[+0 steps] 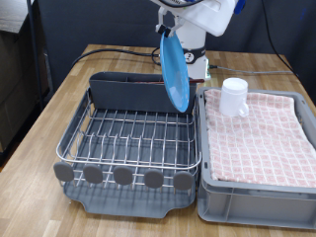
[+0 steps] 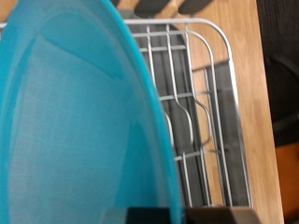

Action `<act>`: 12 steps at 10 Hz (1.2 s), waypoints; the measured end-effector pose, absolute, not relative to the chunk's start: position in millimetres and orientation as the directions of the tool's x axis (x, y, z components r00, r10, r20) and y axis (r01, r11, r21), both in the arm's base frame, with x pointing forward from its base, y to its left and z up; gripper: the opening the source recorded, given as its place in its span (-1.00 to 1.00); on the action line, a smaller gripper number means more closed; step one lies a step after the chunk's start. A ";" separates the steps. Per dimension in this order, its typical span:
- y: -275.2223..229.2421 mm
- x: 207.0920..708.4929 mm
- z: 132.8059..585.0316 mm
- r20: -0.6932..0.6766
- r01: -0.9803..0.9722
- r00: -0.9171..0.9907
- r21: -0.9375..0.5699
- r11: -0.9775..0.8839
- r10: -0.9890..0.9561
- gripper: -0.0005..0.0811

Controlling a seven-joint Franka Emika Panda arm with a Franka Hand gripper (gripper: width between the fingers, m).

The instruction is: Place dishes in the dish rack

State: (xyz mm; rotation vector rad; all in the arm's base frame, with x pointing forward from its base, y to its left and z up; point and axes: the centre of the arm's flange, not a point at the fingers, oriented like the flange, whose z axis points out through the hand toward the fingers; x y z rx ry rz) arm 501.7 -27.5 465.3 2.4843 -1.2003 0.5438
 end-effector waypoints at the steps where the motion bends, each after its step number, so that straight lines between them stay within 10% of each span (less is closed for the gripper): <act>1: -39.1 499.5 463.9 0.476 -0.807 0.564 0.144 -0.573 -0.675 -0.93; 12: -161.3 473.8 445.4 0.590 -0.667 0.686 0.278 -0.691 -0.425 -0.93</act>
